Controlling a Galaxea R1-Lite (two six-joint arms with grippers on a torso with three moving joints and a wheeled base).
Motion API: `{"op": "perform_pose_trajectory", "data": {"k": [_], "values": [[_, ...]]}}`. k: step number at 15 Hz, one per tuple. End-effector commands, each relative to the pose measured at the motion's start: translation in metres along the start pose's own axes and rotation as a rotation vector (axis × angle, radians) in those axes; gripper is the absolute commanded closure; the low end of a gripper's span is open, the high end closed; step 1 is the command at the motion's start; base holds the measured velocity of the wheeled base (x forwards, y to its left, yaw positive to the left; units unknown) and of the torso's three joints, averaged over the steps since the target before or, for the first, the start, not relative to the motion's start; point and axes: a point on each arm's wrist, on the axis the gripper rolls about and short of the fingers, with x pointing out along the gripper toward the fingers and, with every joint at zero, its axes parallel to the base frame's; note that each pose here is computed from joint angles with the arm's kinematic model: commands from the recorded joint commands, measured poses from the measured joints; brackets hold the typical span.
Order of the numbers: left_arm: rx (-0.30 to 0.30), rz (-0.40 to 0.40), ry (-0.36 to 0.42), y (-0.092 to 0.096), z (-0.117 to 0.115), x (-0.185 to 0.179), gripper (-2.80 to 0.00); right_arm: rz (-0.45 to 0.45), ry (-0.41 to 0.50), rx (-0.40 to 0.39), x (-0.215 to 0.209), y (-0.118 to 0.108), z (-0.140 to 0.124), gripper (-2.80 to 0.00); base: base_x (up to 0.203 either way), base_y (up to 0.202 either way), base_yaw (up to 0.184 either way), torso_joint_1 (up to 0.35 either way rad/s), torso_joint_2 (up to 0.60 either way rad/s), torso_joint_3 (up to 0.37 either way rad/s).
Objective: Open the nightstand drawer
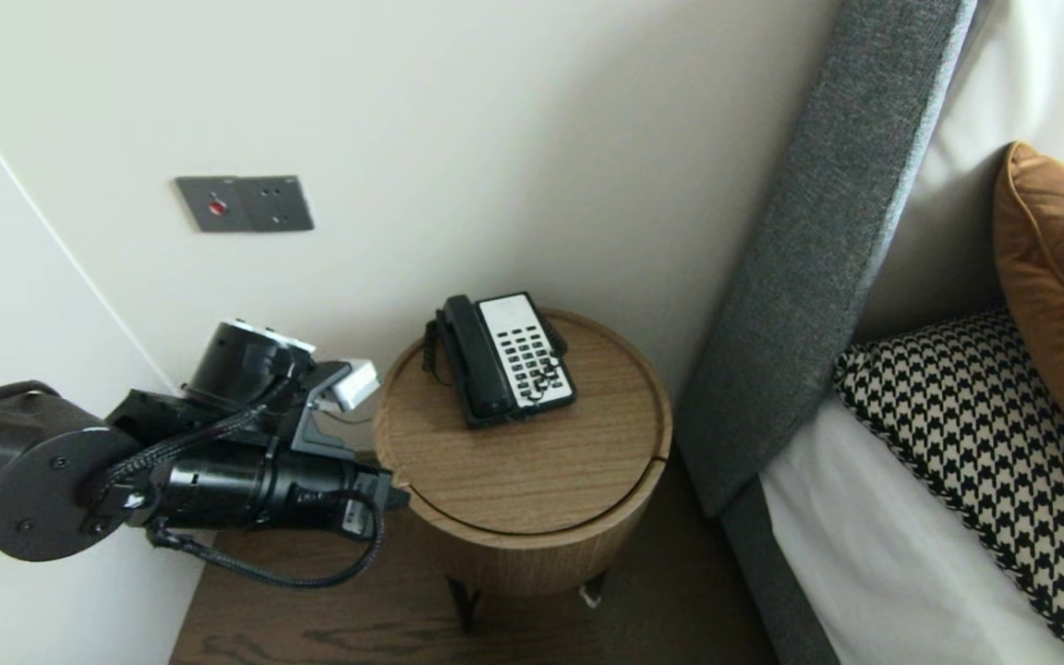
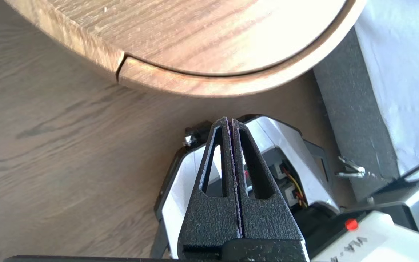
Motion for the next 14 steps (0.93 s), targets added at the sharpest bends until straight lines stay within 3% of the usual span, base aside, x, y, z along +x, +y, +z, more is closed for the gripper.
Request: {"op": "perform_pose_trajectory", "data": {"k": [1,8,11,14], "values": [[-0.006,-0.003,0.033,0.002,-0.001,0.017,0.0,0.0,0.0,0.0,0.0,0.0,0.0,0.0,0.0,0.0,0.0,0.0,0.0,0.0],[0.045,-0.036,0.041,-0.013,0.0,0.061,0.0,0.0,0.0,0.0,0.0,0.0,0.0,0.0,0.0,0.0,0.0,0.0,0.0,0.0],[0.016,-0.046,0.078,-0.017,-0.006,0.076,0.0,0.0,0.0,0.0,0.0,0.0,0.0,0.0,0.0,0.0,0.0,0.0,0.0,0.0],[0.014,-0.056,0.068,-0.019,-0.007,0.087,0.0,0.0,0.0,0.0,0.0,0.0,0.0,0.0,0.0,0.0,0.0,0.0,0.0,0.0]]}}
